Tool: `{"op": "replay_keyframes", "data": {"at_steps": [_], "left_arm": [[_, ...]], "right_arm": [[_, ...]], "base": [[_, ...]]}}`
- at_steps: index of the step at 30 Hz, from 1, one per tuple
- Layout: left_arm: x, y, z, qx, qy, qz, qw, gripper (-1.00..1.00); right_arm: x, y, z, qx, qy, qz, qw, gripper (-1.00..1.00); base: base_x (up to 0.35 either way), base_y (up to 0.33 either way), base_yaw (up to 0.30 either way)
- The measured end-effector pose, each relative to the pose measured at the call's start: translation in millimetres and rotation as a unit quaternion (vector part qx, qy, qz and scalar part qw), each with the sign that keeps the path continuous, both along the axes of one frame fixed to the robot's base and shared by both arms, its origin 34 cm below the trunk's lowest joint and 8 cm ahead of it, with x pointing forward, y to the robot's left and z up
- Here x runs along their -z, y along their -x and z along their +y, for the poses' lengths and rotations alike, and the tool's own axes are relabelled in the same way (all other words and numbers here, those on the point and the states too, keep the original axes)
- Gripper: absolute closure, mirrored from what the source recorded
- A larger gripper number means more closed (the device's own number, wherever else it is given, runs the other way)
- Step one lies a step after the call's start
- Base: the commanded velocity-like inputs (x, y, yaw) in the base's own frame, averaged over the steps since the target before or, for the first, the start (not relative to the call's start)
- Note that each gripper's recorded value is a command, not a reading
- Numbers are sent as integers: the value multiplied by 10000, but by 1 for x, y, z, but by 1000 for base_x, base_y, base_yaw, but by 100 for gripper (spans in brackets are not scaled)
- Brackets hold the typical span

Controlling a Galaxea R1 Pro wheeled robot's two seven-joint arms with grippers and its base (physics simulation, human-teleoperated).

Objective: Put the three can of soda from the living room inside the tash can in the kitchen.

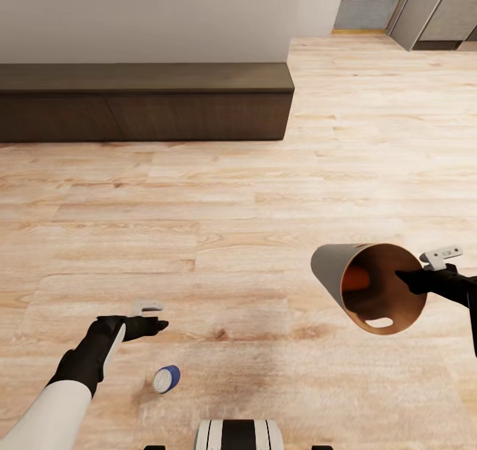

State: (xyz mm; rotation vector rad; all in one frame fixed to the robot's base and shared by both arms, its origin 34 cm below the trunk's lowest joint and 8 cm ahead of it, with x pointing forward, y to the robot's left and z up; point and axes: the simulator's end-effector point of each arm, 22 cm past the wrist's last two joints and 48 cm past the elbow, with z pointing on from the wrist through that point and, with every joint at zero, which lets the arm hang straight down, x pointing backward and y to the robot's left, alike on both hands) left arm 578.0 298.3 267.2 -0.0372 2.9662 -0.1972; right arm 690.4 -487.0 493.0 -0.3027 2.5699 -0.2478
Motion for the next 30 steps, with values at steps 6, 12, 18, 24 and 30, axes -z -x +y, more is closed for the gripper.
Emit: {"op": "replay_keyframes", "data": {"at_steps": [6, 12, 18, 24, 30], "left_arm": [[13, 4, -7, 4, 46, 19, 10000, -100], [27, 8, -10, 4, 65, 60, 10000, -100], [42, 30, -12, -64, 101, 495, 9987, -100], [42, 43, -13, -131, 133, 836, 9963, -100], [41, 44, -13, -137, 133, 862, 9961, -100]], "right_arm": [[14, 3, 1, 0, 26, 21, 10000, 100], [27, 6, 1, 1, 35, 27, 10000, 100], [39, 9, 0, 3, 49, 28, 10000, 100], [39, 9, -1, 4, 61, 29, 10000, 100], [37, 5, -1, 99, 18, 38, 9999, 100]], "base": [[0, 0, 0], [0, 0, 0], [0, 0, 0], [0, 0, 0], [0, 0, 0]]}}
